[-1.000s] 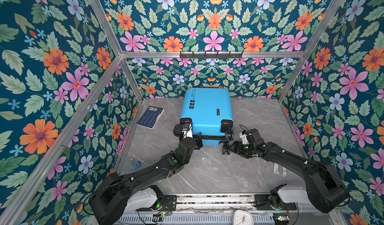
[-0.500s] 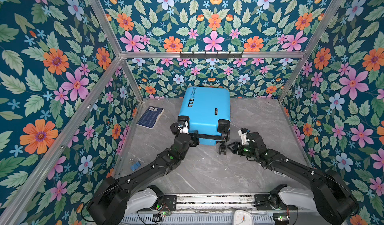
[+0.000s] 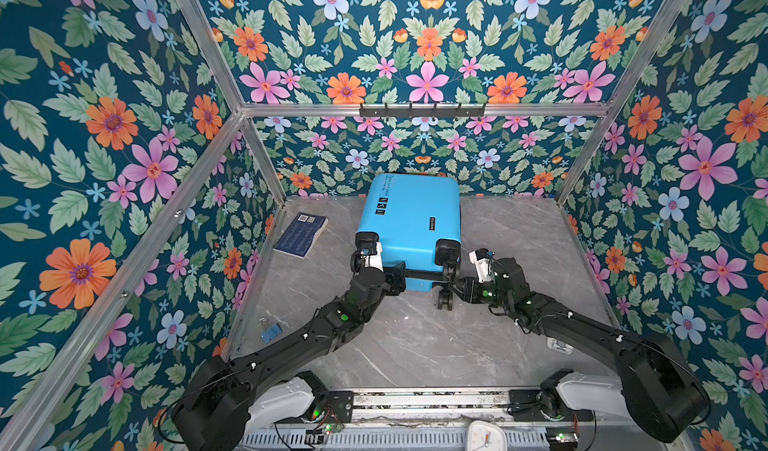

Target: Pack the luggage

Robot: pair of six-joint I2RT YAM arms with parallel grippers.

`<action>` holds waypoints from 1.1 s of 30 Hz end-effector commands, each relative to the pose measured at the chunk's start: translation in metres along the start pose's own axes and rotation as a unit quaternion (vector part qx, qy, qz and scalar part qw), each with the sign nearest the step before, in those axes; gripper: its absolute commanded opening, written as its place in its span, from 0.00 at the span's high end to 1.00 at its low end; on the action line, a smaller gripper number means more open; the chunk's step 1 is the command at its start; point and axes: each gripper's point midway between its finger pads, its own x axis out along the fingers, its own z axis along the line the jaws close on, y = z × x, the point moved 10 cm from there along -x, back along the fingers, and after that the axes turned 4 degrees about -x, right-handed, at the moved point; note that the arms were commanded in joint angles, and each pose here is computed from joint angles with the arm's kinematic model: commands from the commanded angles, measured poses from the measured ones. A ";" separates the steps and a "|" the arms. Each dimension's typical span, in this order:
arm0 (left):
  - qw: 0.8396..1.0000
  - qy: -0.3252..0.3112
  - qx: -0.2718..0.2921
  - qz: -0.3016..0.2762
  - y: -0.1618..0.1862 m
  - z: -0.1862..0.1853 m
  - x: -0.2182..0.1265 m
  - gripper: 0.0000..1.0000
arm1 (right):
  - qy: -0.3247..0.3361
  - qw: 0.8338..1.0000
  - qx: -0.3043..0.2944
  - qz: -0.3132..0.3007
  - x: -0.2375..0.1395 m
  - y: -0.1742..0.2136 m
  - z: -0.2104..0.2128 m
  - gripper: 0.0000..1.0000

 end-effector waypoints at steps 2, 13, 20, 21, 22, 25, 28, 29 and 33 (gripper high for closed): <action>1.000 -0.003 -0.003 -0.003 0.000 0.000 0.000 0.25 | -0.019 1.000 -0.015 -0.011 0.003 -0.008 0.005 0.62; 1.000 0.000 -0.007 -0.001 0.001 -0.001 0.002 0.25 | -0.007 1.000 -0.008 -0.005 0.013 -0.008 0.001 0.69; 1.000 0.003 -0.007 -0.001 0.001 -0.001 0.002 0.25 | -0.006 1.000 -0.006 -0.008 0.018 -0.014 0.002 0.77; 1.000 0.003 -0.007 -0.001 0.001 -0.001 0.002 0.25 | -0.007 1.000 -0.006 -0.008 0.019 -0.015 0.002 0.78; 1.000 0.003 -0.007 0.000 0.001 -0.001 0.001 0.25 | -0.007 1.000 -0.006 -0.008 0.020 -0.016 0.002 0.78; 1.000 0.004 -0.007 0.000 0.002 -0.001 0.002 0.25 | -0.009 1.000 -0.005 -0.008 0.020 -0.018 0.003 0.79; 1.000 0.005 -0.008 -0.001 0.001 -0.002 0.001 0.25 | -0.007 1.000 -0.006 -0.008 0.020 -0.018 0.003 0.81; 1.000 0.004 -0.008 -0.001 0.001 -0.002 0.001 0.25 | -0.006 1.000 -0.005 -0.007 0.020 -0.018 0.003 0.82; 1.000 0.004 -0.006 0.000 0.001 -0.002 0.001 0.25 | -0.003 1.000 -0.003 -0.006 0.020 -0.018 0.002 0.91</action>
